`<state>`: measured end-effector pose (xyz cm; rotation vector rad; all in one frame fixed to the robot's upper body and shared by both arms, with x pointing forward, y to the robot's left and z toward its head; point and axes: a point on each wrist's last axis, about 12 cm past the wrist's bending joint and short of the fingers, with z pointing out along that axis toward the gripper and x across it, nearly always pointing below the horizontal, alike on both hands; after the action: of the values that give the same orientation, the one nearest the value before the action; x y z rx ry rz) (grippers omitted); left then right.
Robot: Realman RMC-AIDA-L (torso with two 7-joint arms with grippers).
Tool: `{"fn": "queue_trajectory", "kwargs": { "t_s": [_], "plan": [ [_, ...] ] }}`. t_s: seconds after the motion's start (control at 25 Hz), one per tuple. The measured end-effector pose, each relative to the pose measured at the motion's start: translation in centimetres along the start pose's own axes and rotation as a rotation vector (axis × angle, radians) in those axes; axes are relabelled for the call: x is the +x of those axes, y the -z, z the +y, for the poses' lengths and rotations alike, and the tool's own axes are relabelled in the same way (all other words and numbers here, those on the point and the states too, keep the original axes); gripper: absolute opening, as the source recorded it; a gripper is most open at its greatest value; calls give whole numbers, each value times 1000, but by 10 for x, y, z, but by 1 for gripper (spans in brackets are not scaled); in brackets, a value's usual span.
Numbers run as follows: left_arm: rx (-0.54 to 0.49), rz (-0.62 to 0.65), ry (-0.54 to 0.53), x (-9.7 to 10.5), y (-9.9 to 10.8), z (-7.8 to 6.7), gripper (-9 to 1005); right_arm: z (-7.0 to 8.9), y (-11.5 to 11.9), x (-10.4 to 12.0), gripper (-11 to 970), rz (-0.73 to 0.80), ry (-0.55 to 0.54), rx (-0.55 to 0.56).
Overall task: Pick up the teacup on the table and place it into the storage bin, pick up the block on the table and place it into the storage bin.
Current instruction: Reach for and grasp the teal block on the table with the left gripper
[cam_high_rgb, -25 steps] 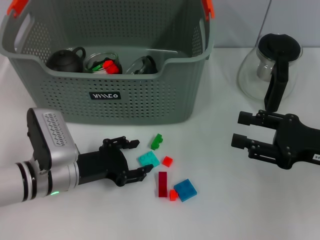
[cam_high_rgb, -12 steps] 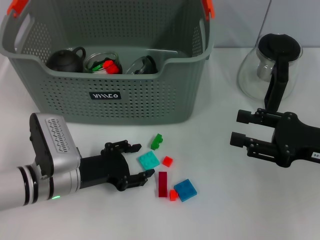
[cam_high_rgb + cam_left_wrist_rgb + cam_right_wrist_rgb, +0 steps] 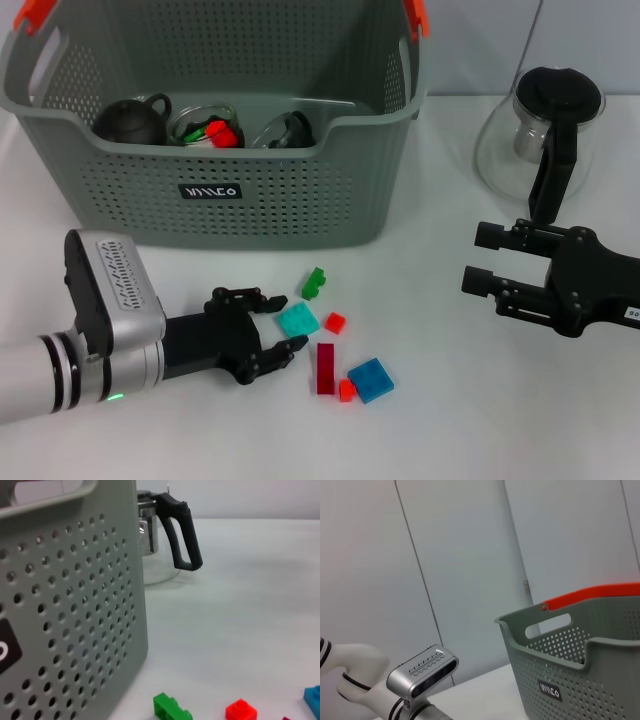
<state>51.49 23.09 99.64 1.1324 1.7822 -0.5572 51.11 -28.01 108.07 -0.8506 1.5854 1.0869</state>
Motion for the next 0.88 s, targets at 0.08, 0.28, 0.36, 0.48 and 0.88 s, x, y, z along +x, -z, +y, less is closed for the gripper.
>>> {"fn": "queue_trajectory", "kwargs": {
  "t_s": [0.08,0.28,0.36,0.48,0.88],
  "plan": [
    [3,-4,0,0,0,0,680,0,1,0,674,-1,0,1],
    [3,-1,-3,-1,-1,0,577,0,1,0,674,-2,-1,1],
    [3,-1,-3,-1,-1,0,514,1,1,0,674,-2,-1,-1],
    [3,-1,-1,-1,-1,0,491,1,1,0,674,-2,-1,-2],
    [6,-5,1,-2,-1,0,413,1,1,0,674,-2,-2,-4]
  ]
}}
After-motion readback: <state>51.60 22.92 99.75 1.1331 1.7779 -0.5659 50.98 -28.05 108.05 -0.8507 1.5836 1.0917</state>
